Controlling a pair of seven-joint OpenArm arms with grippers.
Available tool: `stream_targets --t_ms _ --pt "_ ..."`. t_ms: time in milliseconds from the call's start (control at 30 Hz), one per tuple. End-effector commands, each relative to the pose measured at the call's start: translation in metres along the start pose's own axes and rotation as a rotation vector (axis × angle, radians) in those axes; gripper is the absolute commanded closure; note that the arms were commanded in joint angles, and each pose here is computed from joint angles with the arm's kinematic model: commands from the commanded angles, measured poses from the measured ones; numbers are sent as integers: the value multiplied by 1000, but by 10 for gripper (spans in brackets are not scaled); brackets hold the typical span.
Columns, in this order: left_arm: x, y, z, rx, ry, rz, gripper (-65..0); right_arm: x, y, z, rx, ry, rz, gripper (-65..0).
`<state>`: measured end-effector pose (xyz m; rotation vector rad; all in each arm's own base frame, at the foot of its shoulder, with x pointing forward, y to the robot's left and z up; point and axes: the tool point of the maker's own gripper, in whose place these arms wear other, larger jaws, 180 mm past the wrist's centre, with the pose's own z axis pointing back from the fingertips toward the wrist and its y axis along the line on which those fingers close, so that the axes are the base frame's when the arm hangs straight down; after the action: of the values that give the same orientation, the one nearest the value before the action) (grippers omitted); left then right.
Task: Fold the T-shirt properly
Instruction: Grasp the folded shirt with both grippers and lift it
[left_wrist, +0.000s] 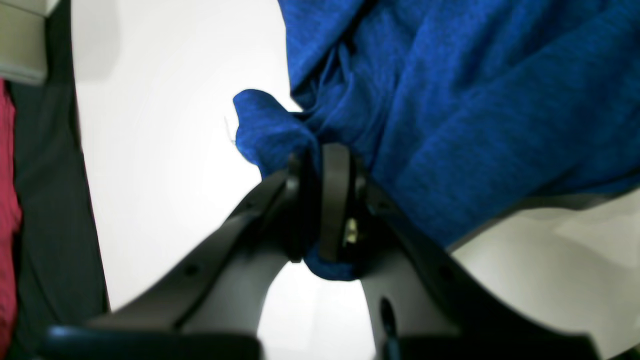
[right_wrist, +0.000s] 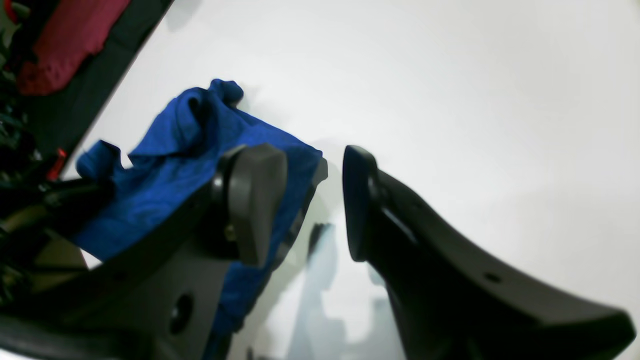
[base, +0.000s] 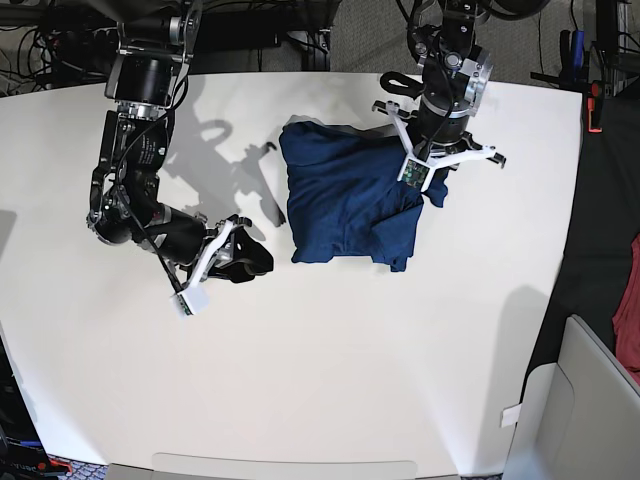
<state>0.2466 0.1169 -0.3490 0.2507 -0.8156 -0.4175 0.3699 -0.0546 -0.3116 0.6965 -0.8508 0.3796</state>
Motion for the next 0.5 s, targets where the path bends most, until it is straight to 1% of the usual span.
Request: stream_targets --t_ms 0,100,267,367,400,467 --pt "4 5 3 22 -16 21 -33 31 10 0 33 -83 42 -239" --pt "2 4 3 23 -6 41 -34 43 12 -1 39 -96 66 -239" --pt "-1 5 3 25 8 43 -34 64 19 -4 54 -111 114 -239" --pt "-1 6 2 28 8 44 -40 78 41 -17 103 -100 185 -239" --pt "-2 9 2 37 11 49 -51 83 51 -22 123 -97 210 -239" --pt "-1 16 0 56 21 78 -95 91 67 -33 143 -76 272 -239"
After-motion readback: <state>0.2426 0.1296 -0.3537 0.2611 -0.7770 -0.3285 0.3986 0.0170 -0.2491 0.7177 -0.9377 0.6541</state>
